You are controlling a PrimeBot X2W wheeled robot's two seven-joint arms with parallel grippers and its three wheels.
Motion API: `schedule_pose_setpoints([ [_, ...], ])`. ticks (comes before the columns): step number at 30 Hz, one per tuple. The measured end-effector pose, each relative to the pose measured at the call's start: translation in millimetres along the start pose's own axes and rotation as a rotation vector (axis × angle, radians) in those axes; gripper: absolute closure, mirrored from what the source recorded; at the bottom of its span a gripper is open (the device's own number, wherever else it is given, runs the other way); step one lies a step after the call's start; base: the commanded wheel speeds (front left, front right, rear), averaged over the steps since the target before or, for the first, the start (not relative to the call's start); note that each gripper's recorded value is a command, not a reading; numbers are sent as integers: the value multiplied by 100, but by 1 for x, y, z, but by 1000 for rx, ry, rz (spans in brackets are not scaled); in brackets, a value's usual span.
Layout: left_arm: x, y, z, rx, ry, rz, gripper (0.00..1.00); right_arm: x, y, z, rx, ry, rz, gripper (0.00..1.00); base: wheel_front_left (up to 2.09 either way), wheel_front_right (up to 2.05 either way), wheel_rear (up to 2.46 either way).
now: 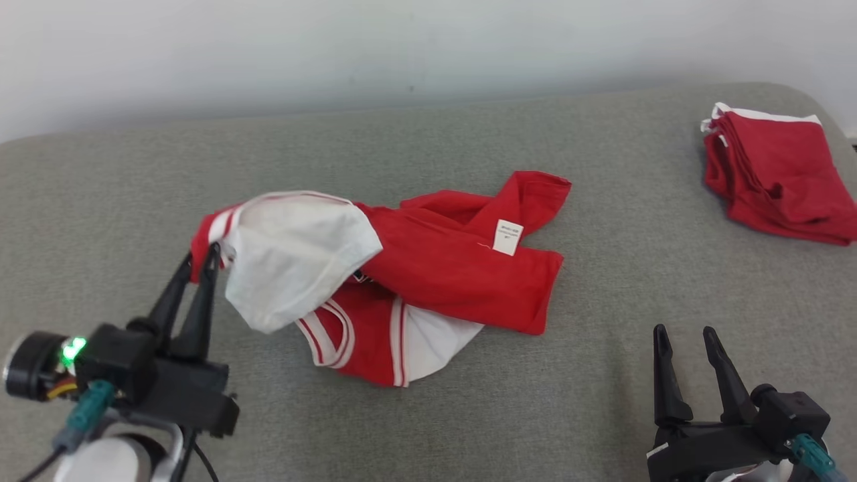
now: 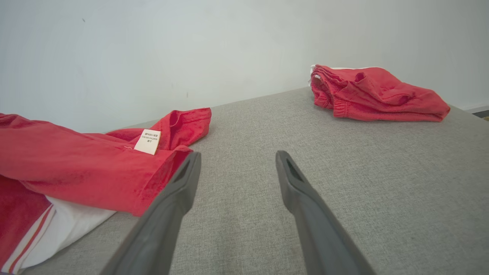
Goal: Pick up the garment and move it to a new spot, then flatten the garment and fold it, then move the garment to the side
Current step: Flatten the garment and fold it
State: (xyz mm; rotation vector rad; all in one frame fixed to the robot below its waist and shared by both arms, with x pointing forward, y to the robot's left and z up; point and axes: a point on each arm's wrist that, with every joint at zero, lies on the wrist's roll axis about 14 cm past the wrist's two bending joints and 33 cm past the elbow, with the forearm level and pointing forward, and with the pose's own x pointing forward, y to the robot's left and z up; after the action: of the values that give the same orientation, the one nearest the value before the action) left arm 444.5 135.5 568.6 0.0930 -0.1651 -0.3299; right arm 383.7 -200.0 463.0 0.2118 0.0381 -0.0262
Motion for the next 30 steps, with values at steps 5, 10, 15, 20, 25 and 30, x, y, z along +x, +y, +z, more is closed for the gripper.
schedule_pose_setpoints([
  [5,28,2,11,46,-21,-53,100,-2,-12,1,-3,0,-35,0,0,0,0],
  [10,64,15,21,93,-47,-69,100,-4,-26,1,-4,0,-79,0,0,0,0],
  [15,100,26,17,150,-41,-89,100,-7,-41,0,-10,10,-123,0,0,0,0],
  [20,125,34,4,171,-16,-89,100,-8,-52,-4,-15,24,-157,0,0,0,0],
  [25,146,40,-25,163,49,-78,14,-9,-62,-8,-24,38,-186,0,0,0,0],
  [30,149,44,-49,146,96,-60,0,-11,-66,-8,-32,42,-197,0,0,0,0],
])
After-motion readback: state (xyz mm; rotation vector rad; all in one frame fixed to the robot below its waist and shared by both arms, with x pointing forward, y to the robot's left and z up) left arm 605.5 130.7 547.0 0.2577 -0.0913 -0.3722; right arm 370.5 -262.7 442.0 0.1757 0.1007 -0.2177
